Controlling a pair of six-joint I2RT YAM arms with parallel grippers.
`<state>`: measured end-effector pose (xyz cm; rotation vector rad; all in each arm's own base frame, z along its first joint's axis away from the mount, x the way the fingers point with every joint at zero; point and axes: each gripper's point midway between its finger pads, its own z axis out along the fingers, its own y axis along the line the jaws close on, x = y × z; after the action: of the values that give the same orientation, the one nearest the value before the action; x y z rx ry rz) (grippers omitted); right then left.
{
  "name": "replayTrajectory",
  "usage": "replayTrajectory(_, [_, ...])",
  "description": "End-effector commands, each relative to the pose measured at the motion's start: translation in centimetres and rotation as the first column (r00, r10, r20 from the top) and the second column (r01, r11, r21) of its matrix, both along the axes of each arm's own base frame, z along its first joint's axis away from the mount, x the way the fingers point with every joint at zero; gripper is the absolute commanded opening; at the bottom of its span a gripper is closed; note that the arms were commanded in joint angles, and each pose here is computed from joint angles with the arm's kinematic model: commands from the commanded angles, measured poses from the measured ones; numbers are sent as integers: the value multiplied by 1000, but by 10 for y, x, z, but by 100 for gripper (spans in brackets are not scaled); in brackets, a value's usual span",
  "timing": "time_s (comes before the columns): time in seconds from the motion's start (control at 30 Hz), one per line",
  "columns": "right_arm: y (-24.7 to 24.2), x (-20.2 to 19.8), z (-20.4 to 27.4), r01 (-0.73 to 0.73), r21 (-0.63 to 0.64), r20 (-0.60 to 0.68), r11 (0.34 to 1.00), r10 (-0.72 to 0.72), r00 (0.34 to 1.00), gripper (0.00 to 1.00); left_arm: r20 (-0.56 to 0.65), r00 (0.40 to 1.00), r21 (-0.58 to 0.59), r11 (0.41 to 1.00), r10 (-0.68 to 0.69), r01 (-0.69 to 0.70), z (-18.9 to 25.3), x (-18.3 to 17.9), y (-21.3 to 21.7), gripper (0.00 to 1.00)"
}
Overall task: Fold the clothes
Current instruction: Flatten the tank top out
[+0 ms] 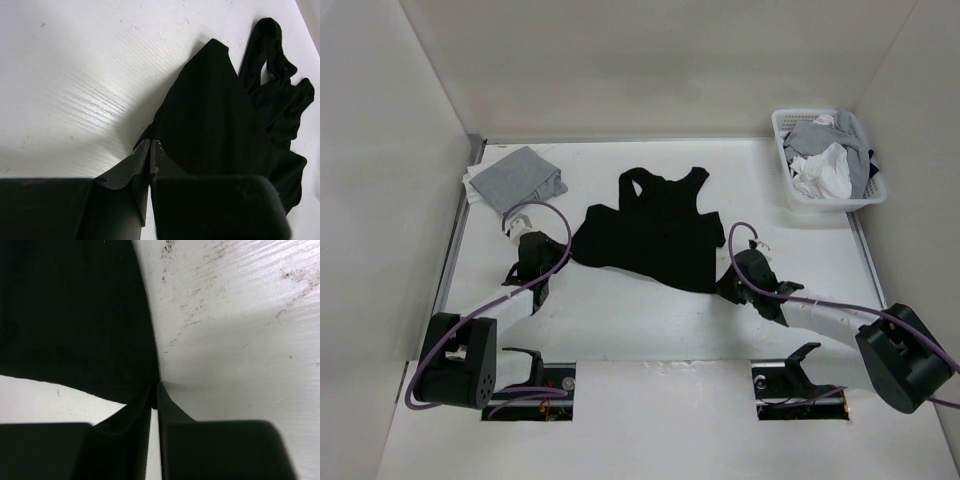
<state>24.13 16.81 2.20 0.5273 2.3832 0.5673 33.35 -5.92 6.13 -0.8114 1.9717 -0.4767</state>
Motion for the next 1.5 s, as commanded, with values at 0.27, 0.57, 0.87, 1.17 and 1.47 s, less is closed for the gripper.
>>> replayTrajectory(0.27, [6,26,94,-12,82,264,997,-10,964,0,189,982,-58,998,-8,20,80,7,-8,0])
replayTrajectory(0.57, [-40,-16,378,-19,92,715,996,-53,697,0,635,769,-78,997,70,-27,337,-68,18,0])
replayTrajectory(0.87, [-90,-90,611,-143,211,914,967,-144,378,0,893,431,-128,991,130,-32,546,-166,43,1])
replayTrajectory(1.17, [-62,-65,633,-69,113,935,991,-82,344,0,869,482,-100,994,108,-43,567,-111,34,3])
replayTrajectory(1.47, [3,98,527,-94,17,840,995,36,542,0,611,781,-40,990,131,-134,408,60,31,3])
